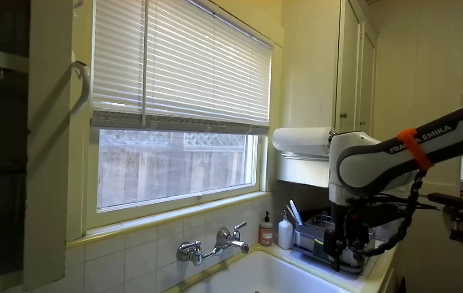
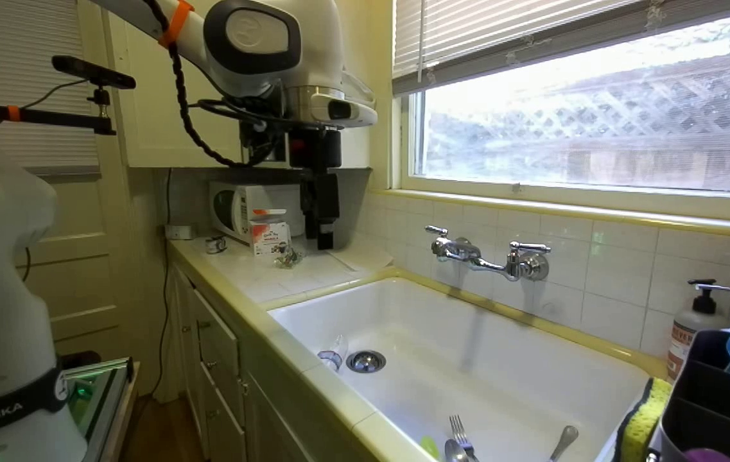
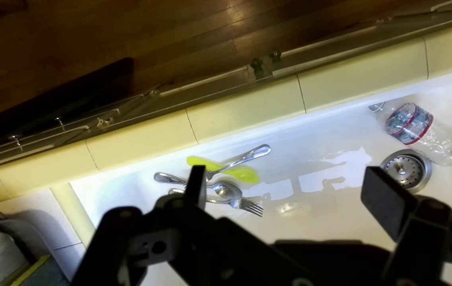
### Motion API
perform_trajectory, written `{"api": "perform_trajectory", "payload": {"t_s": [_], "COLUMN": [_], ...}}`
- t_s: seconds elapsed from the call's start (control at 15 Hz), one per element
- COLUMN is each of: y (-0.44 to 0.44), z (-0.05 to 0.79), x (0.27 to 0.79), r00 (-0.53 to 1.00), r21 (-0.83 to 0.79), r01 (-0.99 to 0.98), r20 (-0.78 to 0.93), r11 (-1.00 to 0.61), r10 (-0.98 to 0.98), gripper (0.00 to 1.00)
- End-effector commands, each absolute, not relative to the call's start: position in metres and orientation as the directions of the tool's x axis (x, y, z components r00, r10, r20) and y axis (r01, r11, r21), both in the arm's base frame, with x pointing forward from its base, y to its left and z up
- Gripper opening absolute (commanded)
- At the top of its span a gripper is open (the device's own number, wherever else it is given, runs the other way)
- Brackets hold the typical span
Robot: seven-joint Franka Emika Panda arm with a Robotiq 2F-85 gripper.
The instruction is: Put the purple cup inside the sink.
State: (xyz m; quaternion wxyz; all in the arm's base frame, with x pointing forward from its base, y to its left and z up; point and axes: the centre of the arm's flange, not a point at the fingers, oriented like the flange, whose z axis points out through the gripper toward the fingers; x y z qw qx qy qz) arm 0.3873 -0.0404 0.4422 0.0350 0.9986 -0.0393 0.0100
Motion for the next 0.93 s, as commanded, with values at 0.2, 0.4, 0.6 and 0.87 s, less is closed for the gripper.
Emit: {"api": "perform_trajectory", "payload": {"t_s": [0.2,0.4,0.6,0.87], "y": [-0.040,-0.040,-0.064,-0.137], "z": [0.442,0.442,0.453,0.500], "x": [0.387,0.387,0.415,0.458], "r00": [0.997,0.997,0.964,0.881], "r21": [0.069,0.069,0.050,-0.042], "r01": [-0.079,-0.079,-0.240,-0.404], "r20": [0.023,0.023,0.127,0.253], "r11": [-0.994,-0.994,-0.970,-0.914], "r10": [-0.078,-0.078,-0.232,-0.401], "gripper": [1.00,1.00,1.00,1.00]}}
